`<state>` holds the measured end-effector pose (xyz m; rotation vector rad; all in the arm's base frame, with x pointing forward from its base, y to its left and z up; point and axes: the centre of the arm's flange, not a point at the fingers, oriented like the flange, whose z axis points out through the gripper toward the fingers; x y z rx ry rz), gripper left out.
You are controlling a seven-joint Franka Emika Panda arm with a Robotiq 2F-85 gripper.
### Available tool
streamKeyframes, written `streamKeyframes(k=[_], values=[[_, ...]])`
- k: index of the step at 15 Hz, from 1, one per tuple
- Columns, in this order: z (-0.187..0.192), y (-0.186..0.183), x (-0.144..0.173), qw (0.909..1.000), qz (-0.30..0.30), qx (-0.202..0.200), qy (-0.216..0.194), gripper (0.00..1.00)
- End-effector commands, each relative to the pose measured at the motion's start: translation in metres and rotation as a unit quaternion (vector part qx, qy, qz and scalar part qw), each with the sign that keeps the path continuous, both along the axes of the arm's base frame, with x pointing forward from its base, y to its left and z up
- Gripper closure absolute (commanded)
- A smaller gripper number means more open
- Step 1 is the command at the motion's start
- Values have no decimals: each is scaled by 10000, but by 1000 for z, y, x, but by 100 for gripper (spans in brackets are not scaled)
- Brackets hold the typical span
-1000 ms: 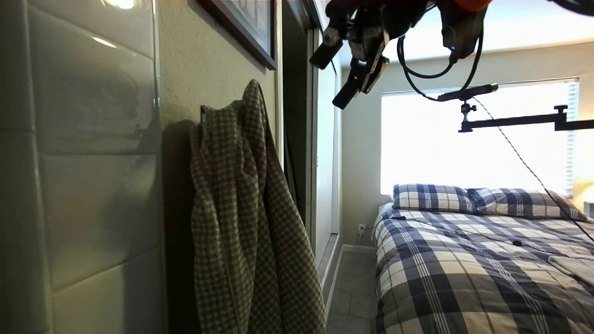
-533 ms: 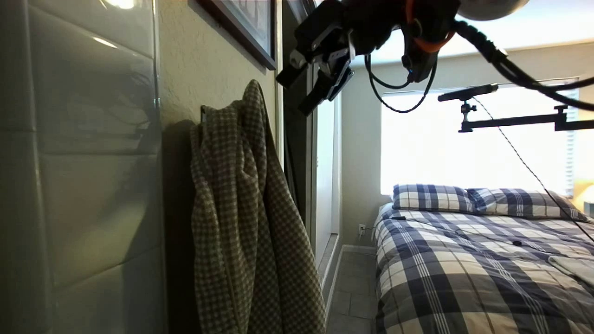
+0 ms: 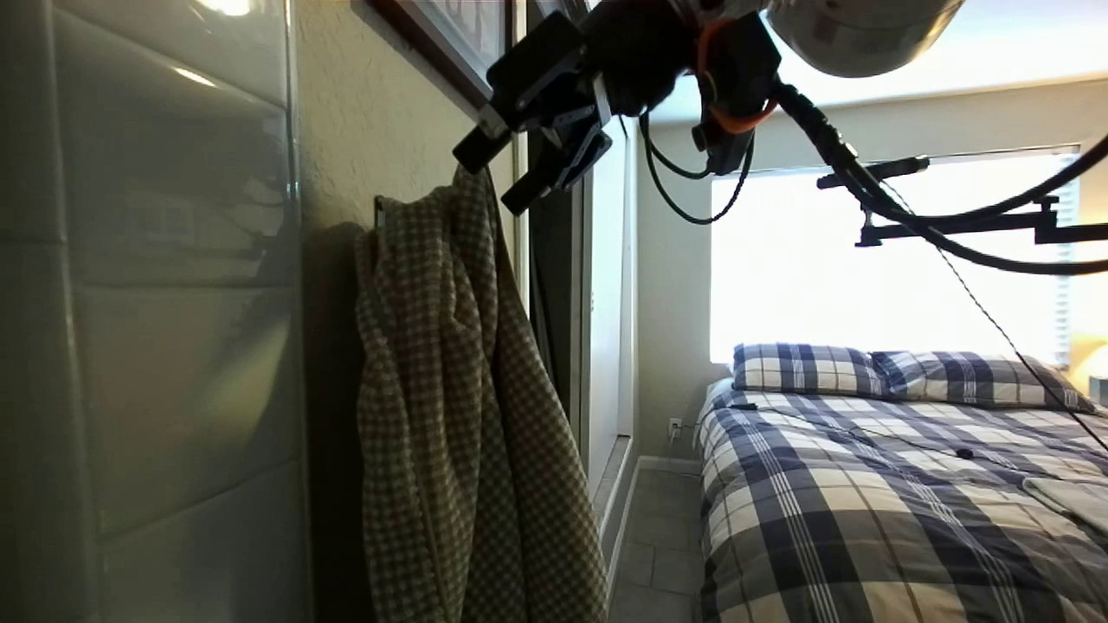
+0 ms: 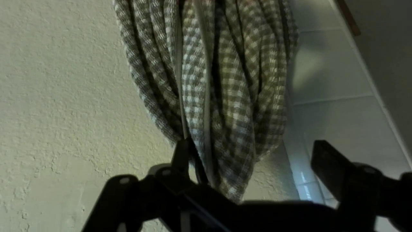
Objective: Push the cloth on the hook backwards
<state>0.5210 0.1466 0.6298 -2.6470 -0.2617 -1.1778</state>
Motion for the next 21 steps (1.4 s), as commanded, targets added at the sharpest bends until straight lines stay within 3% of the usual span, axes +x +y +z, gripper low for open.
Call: streamKeyframes(k=[1,7,11,21], values=[[4,10,13,9999,88,13,-136,32],[4,13,14,9998,138,-23,-134,76],[6,8,14,9999,43,70,-114,99],[60,36,-8,9986,-130,470,222,98]])
